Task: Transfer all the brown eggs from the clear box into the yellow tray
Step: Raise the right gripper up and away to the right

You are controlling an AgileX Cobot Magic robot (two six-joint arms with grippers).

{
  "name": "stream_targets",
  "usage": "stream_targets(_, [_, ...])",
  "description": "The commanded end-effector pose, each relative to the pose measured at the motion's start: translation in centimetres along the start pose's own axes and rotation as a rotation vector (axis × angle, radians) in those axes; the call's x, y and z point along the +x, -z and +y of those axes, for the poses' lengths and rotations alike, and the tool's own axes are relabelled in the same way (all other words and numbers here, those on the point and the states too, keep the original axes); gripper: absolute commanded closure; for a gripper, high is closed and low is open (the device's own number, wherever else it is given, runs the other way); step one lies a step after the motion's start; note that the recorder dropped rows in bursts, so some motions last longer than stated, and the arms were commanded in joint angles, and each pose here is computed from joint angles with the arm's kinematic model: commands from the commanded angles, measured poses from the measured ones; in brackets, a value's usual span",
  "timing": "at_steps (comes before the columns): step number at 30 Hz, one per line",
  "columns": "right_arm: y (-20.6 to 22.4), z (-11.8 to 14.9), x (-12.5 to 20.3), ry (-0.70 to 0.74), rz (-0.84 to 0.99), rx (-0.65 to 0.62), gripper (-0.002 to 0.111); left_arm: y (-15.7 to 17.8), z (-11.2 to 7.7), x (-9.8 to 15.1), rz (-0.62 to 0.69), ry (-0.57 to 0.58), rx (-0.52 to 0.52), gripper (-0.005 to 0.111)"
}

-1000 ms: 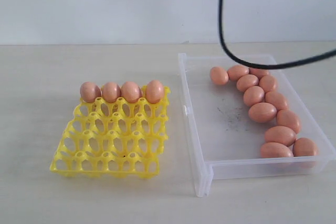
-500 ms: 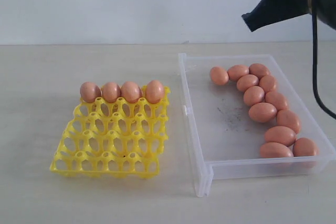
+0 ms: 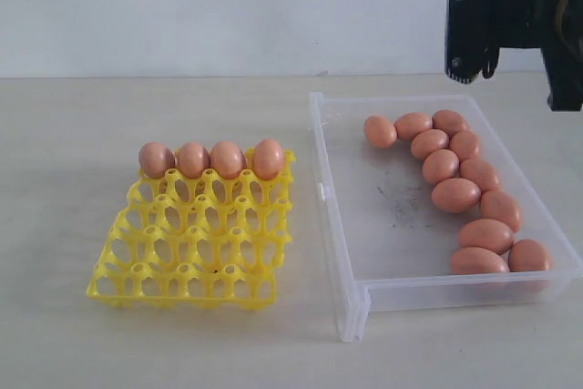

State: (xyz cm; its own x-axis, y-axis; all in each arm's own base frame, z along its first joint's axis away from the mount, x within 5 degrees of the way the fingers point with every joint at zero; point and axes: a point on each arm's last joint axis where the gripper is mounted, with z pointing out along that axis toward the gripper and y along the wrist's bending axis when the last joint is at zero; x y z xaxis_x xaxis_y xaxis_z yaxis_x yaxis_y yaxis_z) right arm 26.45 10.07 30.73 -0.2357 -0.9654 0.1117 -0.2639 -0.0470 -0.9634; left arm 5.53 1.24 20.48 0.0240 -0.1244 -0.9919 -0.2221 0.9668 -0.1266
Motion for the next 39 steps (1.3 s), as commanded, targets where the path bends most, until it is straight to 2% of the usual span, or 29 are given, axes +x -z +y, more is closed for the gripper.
stream_targets(1, [0.0,-0.4,-0.2,-0.340,-0.012,-0.240,0.109,0.0,0.0,-0.2,-0.016,0.018,0.000,0.103])
stream_targets(2, [-0.1,-1.3,-0.4,-0.446,-0.031,-0.279,0.109,0.0,0.0,-0.2,-0.016,0.018,0.000,0.103])
stream_targets(5, [-0.5,-3.1,-1.4,-0.766,0.005,-0.519,0.109,0.0,0.0,-0.2,-0.016,0.018,0.000,0.103])
stream_targets(7, [-1.3,-3.1,-2.0,-0.892,0.093,-0.770,0.109,0.0,0.0,-0.2,-0.016,0.018,0.000,0.103])
stream_targets(10, [-2.3,-1.6,-3.1,-0.915,0.221,-1.149,0.108,0.0,0.0,-0.2,-0.016,0.018,0.000,0.103])
stream_targets(12, [-3.4,-0.5,-4.0,-0.911,0.222,-1.268,0.106,0.0,0.0,-0.2,-0.016,0.018,0.000,0.103])
stream_targets(14, [-3.7,0.0,-4.4,-0.882,0.195,-1.303,0.102,0.0,0.0,-0.2,-0.016,0.018,0.000,0.103])
stream_targets(17, [-3.7,-0.4,-5.6,-0.896,0.010,-1.307,0.100,0.0,0.0,-0.2,-0.016,0.018,0.000,0.103])
stream_targets(20, [-3.4,-1.6,-6.9,-0.945,-0.279,-1.269,0.100,0.0,0.0,-0.2,-0.016,0.018,0.000,0.103])
stream_targets(21, [-3.2,-2.1,-7.6,-1.001,-0.397,-1.252,0.100,0.0,0.0,-0.2,-0.016,0.018,0.000,0.103])
stream_targets(24, [-2.8,-2.7,-8.6,-1.085,-0.680,-1.151,0.100,0.0,0.0,-0.2,-0.016,0.018,0.000,0.103])
stream_targets(29, [-3.3,-1.3,-9.0,-1.158,-0.896,-0.957,0.103,0.0,0.0,-0.2,-0.016,0.018,0.000,0.103])
stream_targets(30, [-3.5,-0.6,-8.9,-1.141,-0.908,-0.907,0.108,0.0,0.0,-0.2,-0.016,0.018,0.000,0.103])
stream_targets(33, [-4.2,1.3,-8.1,-1.030,-0.844,-0.756,0.109,0.0,0.0,-0.2,-0.016,0.018,0.000,0.103])
stream_targets(39, [-7.0,2.3,-4.4,-1.001,-0.361,-0.490,0.109,0.0,0.0,-0.2,-0.016,0.018,0.000,0.103])
